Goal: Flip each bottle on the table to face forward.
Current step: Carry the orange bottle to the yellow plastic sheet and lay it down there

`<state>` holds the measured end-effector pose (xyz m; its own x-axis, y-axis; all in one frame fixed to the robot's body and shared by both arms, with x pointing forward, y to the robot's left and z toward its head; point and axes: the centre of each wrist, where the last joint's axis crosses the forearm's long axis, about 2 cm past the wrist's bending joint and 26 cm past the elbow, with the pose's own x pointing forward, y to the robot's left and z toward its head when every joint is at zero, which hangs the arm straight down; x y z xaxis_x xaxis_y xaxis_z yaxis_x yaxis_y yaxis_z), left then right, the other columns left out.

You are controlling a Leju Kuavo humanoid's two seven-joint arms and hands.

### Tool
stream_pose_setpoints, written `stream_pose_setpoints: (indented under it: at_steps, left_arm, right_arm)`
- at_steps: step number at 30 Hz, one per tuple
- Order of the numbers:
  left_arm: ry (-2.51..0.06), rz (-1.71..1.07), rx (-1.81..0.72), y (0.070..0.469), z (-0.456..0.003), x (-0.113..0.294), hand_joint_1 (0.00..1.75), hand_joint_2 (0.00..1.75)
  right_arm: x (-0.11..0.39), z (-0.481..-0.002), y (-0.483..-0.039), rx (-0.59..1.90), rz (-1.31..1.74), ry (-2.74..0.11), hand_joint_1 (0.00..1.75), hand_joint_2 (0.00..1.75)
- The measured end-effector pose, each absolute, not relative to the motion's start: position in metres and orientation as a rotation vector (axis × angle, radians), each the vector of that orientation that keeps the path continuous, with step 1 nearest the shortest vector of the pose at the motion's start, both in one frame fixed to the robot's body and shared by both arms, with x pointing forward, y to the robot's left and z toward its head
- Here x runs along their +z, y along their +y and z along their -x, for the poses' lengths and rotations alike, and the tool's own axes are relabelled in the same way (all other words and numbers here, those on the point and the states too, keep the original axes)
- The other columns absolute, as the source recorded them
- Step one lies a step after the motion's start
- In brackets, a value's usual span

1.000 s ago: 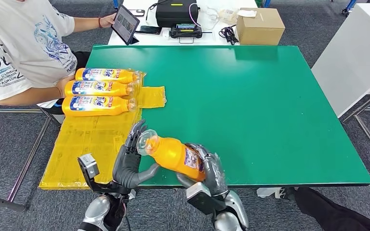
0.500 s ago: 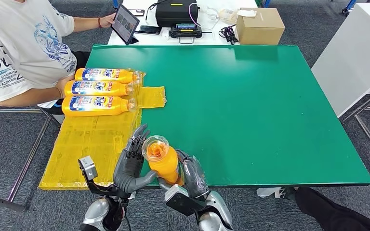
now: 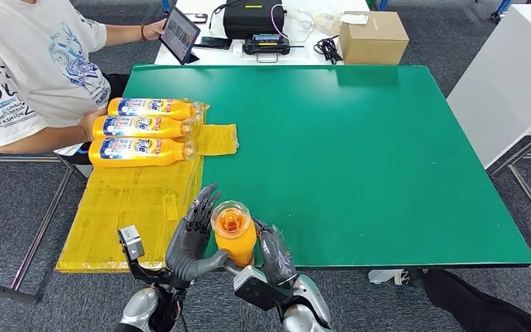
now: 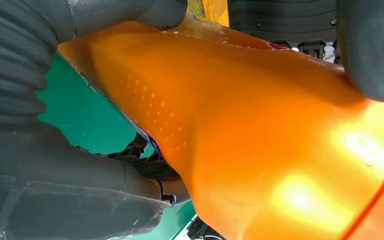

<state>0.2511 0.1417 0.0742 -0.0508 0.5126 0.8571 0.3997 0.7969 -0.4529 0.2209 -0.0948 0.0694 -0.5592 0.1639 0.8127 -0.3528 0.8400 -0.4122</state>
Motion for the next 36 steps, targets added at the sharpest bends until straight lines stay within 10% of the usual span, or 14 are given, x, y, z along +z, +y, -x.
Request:
stream_pose_setpoints:
  at_steps: [36]
  left_arm:
    - [-1.712, 0.756, 0.085, 0.144, -0.251, 0.076, 0.0, 1.75]
  right_arm:
    - [0.101, -0.247, -0.131, 0.567, -0.033, -2.13, 1.75, 1.75]
